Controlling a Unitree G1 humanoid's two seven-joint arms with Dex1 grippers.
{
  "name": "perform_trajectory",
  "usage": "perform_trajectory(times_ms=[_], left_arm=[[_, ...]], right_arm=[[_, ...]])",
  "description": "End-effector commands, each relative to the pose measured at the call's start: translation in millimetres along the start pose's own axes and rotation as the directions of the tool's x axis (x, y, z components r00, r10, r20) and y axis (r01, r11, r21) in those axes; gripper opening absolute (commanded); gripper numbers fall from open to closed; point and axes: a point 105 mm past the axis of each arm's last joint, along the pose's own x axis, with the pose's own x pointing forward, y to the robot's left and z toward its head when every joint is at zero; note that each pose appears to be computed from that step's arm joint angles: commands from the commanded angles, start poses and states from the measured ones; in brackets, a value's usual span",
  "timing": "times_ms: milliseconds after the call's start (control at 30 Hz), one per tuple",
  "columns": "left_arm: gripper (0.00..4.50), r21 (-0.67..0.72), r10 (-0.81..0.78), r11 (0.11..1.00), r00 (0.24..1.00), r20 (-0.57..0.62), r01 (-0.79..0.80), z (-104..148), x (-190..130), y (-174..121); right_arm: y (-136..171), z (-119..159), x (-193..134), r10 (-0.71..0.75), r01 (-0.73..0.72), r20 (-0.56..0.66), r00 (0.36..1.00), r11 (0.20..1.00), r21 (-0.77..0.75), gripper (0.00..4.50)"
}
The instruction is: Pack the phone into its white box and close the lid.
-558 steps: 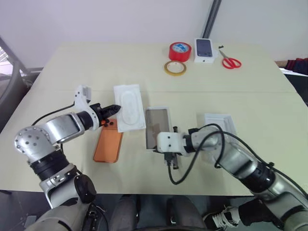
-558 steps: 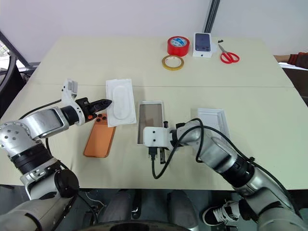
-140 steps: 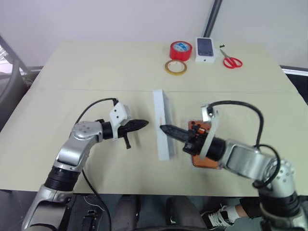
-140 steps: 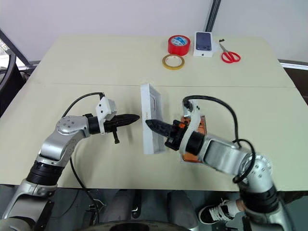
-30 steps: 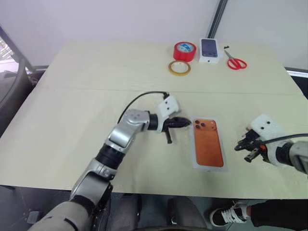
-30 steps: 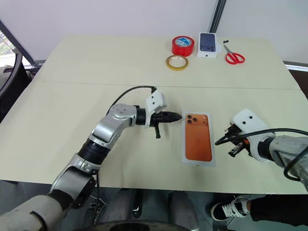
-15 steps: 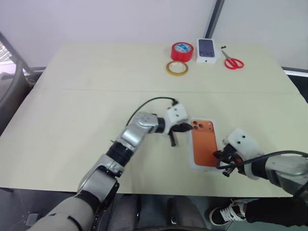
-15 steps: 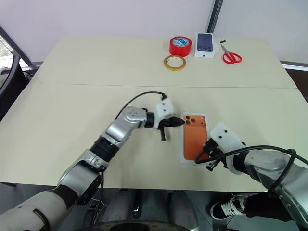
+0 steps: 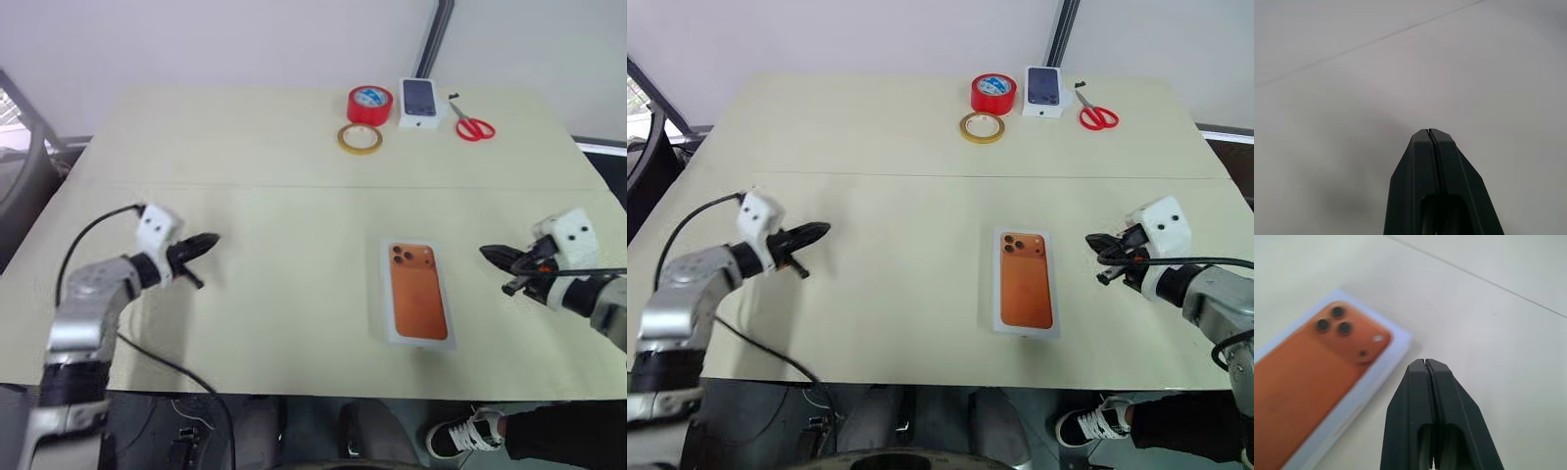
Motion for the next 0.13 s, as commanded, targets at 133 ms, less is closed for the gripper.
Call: perform_trajectory(times_ms=[133], left_arm=[[0.0,0.009,0.063,0.998,0.997,0.036,-0.063,4.6,-15.5,-1.8]], right_arm=[[8.4,9.1,5.0,0.049,-0.047,0.068,0.996,0.998,-0.033,0.03]])
